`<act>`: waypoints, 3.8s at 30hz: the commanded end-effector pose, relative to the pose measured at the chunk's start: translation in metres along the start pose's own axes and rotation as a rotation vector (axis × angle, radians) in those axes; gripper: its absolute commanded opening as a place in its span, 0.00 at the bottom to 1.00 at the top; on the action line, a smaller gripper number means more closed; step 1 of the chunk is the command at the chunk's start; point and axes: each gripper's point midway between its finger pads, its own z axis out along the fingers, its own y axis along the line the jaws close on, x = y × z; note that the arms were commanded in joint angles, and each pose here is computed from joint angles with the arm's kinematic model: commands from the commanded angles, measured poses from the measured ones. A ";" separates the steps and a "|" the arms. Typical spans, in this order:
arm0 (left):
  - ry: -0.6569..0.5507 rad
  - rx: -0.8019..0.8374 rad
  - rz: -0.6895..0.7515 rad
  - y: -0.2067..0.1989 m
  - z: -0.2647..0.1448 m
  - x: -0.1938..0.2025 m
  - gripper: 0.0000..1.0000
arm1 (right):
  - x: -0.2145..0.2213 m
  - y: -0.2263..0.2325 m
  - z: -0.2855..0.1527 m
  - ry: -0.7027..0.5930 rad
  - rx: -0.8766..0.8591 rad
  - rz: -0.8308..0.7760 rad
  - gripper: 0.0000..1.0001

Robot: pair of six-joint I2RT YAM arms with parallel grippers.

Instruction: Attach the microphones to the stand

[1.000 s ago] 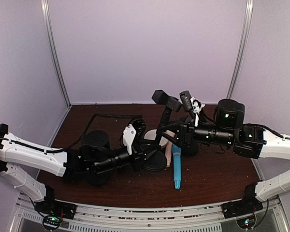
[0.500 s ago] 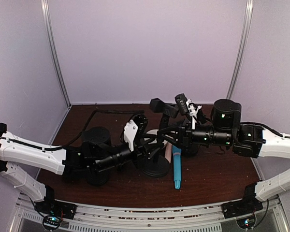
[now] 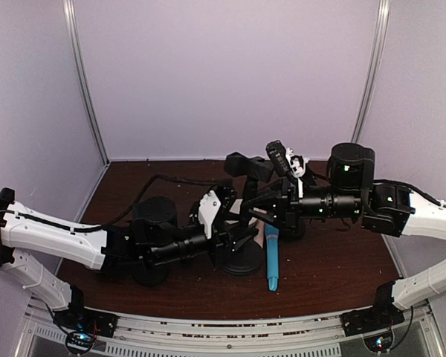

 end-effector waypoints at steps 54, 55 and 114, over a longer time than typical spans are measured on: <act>-0.147 0.168 0.046 -0.025 -0.020 -0.046 0.00 | -0.005 0.017 0.014 -0.056 0.025 -0.033 0.00; -0.150 0.203 0.052 -0.030 -0.022 -0.048 0.00 | -0.005 0.025 0.012 -0.054 -0.023 -0.059 0.00; -0.134 0.376 0.100 -0.046 -0.036 -0.068 0.00 | 0.006 0.049 0.003 -0.069 -0.218 -0.204 0.00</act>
